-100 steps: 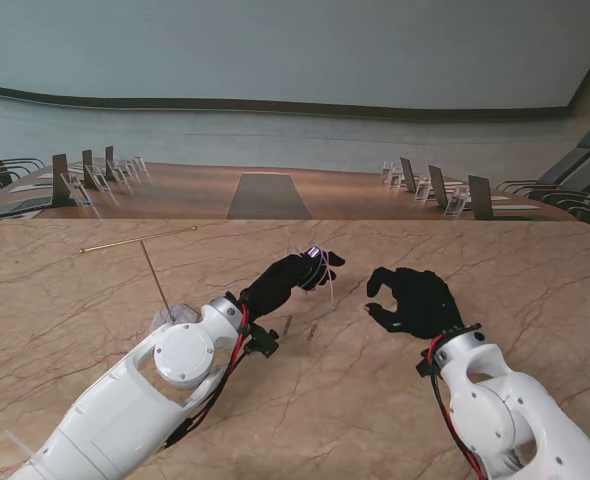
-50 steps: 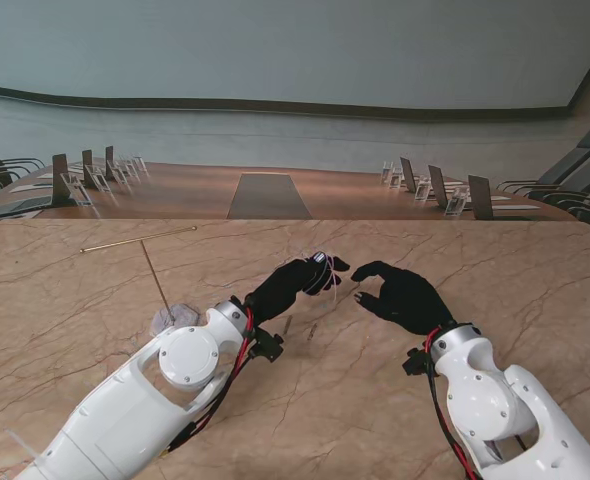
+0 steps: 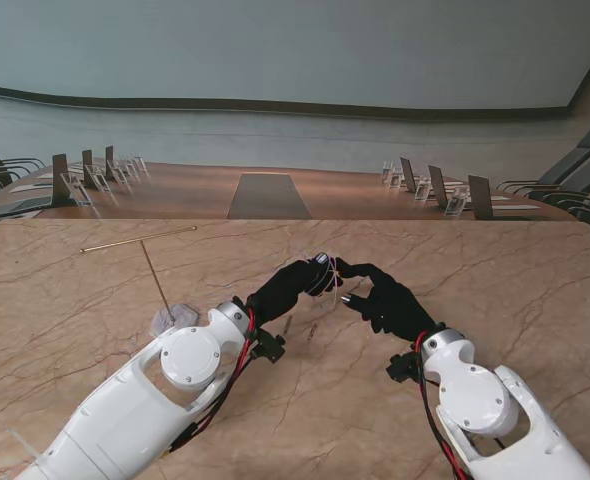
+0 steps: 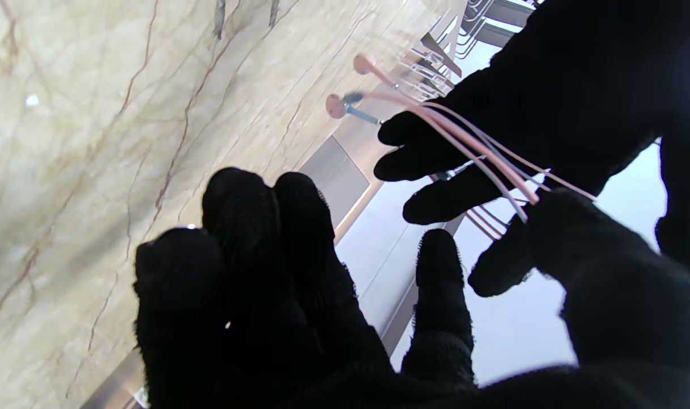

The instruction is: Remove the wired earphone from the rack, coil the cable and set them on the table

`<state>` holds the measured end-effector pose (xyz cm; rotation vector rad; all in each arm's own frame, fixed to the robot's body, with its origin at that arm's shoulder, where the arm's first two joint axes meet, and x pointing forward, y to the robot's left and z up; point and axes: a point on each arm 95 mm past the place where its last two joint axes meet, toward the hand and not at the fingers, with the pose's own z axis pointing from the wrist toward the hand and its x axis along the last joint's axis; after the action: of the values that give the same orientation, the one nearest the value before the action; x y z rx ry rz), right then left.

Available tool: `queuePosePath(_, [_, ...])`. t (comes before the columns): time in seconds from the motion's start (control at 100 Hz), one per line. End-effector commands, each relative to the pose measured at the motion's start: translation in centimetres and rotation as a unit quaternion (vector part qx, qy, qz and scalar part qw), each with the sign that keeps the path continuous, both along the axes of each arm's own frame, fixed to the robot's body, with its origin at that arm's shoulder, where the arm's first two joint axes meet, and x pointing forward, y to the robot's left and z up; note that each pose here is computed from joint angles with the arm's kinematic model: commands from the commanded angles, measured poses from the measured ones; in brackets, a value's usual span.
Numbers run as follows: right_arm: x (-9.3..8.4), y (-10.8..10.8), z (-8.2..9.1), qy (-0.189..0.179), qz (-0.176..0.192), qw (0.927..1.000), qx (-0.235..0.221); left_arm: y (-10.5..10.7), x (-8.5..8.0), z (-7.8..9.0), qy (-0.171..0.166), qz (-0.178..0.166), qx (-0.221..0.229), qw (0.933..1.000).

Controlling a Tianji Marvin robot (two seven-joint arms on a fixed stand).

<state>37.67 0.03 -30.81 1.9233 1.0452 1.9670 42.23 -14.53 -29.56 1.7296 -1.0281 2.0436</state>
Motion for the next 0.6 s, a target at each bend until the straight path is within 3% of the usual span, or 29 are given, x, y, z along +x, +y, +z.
queuePosePath(0.0, [0.0, 0.4, -0.4, 0.008, 0.002, 1.0000, 0.003, -0.4, -0.2, 0.0, 0.004, -0.004, -0.003, 1.0000])
queuePosePath(0.22, [0.0, 1.3, -1.0, 0.033, 0.016, 0.9972, 0.065, -0.4, -0.3, -0.1, 0.006, -0.005, -0.002, 1.0000])
queuePosePath(0.59, [0.0, 2.6, -1.3, 0.061, 0.041, 0.9921, 0.101, -0.5, -0.3, 0.0, 0.005, -0.006, -0.003, 1.0000])
